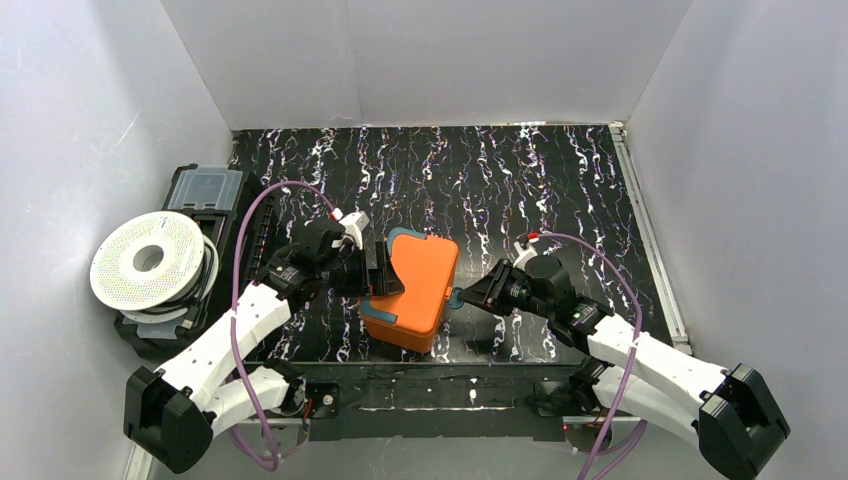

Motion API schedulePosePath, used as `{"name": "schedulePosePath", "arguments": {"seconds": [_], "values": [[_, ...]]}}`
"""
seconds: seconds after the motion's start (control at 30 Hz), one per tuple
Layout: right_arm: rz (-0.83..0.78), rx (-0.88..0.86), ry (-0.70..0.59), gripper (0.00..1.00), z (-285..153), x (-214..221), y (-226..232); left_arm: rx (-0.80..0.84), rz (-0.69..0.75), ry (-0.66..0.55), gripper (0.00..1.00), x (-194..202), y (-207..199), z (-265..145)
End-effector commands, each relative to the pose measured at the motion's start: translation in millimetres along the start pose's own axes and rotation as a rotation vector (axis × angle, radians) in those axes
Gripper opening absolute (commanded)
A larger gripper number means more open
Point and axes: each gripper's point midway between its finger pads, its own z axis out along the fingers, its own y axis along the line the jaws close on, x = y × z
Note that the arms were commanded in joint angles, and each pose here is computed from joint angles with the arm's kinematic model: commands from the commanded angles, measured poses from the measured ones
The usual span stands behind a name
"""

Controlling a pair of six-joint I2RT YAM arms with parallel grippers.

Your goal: Organize the medicine kit

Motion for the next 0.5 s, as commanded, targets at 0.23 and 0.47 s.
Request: {"name": "schedulePosePath", "arguments": {"seconds": [0.23, 0.47], "values": [[-0.004, -0.053, 0.002, 0.19, 0.0, -2.9, 15.8, -0.007, 0.005, 0.033, 0.98, 10.0, 5.8, 4.1], [-0.047, -0.029, -0.008, 0.08, -5.5, -7.8, 20.6, -0.006, 0.005, 0.036, 0.98, 11.4, 6.2, 4.1]]}}
